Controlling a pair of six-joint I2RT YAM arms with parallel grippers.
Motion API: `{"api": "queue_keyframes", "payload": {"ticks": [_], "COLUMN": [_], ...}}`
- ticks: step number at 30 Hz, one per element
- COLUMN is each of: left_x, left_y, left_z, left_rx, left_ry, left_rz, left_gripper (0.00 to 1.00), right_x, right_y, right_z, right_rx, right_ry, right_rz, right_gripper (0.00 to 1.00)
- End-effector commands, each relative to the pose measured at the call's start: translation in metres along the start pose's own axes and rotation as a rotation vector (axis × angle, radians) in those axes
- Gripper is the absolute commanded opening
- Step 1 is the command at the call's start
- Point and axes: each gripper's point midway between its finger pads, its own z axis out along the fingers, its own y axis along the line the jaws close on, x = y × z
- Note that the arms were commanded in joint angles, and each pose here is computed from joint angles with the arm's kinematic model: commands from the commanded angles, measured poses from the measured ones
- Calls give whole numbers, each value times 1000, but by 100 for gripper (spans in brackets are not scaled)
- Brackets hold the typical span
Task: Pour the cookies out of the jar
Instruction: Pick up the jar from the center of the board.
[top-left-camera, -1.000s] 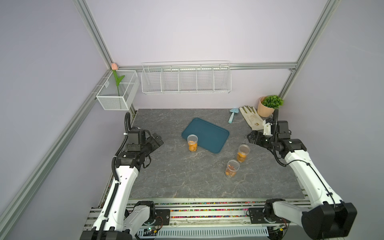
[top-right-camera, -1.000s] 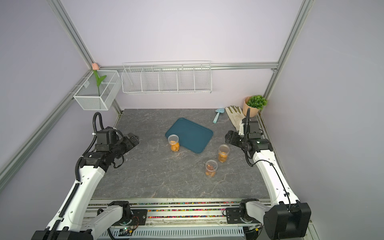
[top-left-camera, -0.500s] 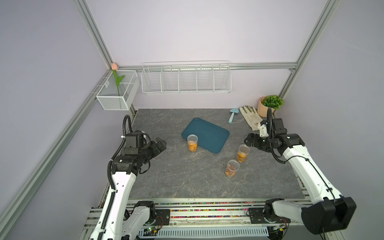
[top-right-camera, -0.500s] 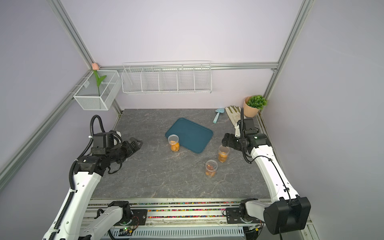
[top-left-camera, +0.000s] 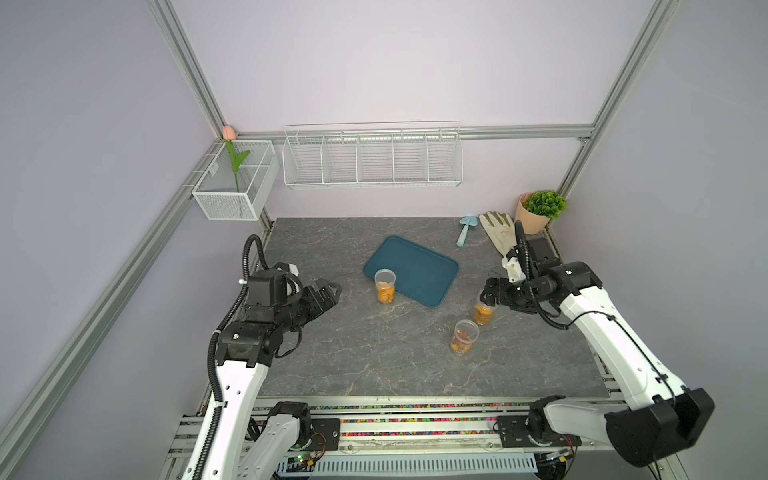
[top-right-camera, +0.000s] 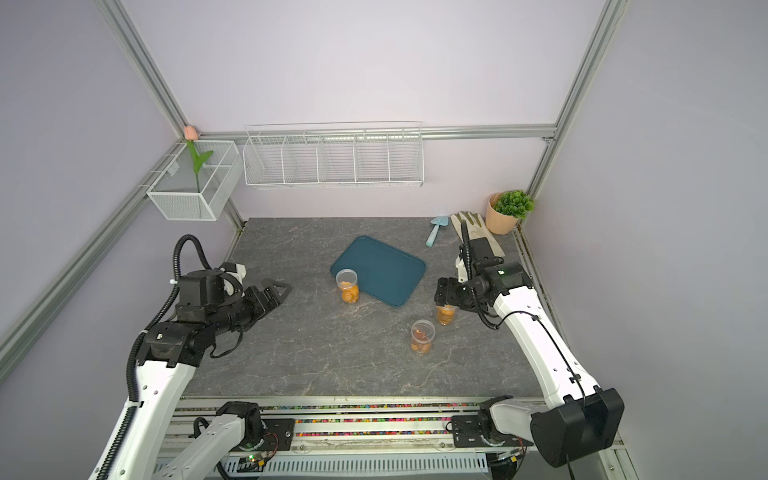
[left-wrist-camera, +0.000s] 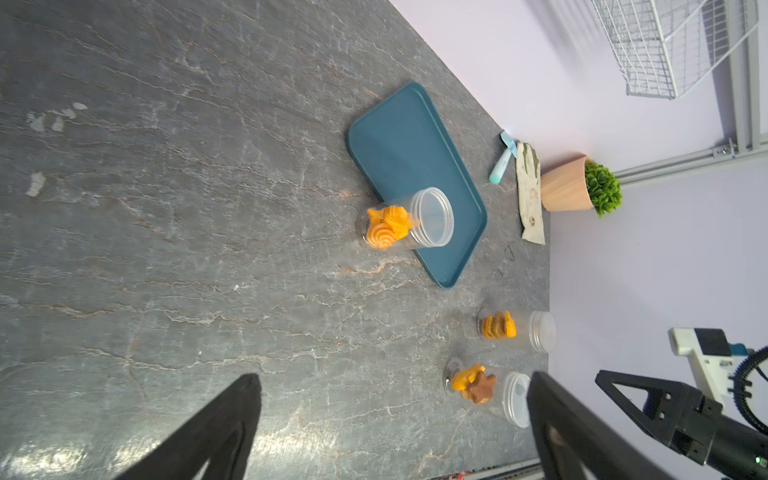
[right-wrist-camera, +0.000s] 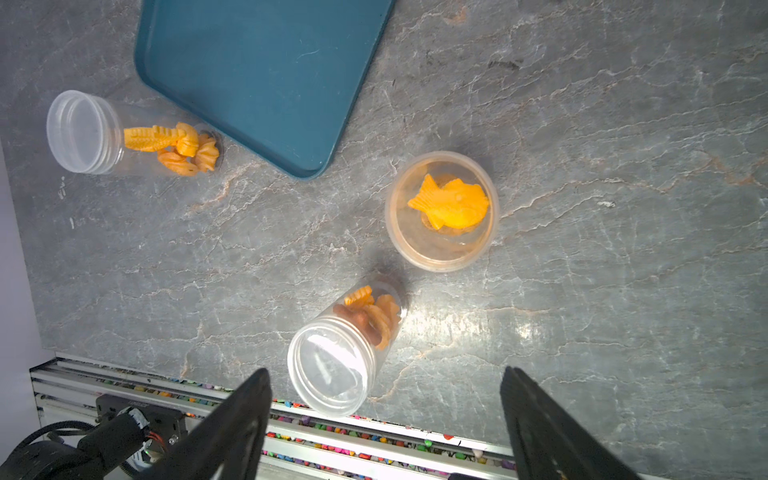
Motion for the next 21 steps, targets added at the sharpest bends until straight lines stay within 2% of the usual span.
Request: {"api": "queue_keyframes", "payload": {"ticks": [1,6,10,13,21], "left_x": [5,14,28,31,61], "left_y": [-14,-30,-23,-20,-19], "left_z": [1,6,12,9,21], "left_rx": [47,83,66,60,78], "left_ry": [26,57,115,112,161], "left_rz": [3,54,25,-8,-16], "left_gripper": [100,100,99,100,100], "right_x": [8,15,17,19,30], "right_y": [8,23,35,45,56], "right_z": [-9,-13,-17,-20,0], "right_rx": [20,31,20,6,43], "right_ry": [21,37,55,78,130], "right_rz": [15,-55,-123,-164,-297], "right_gripper": [88,88,88,88,88]}}
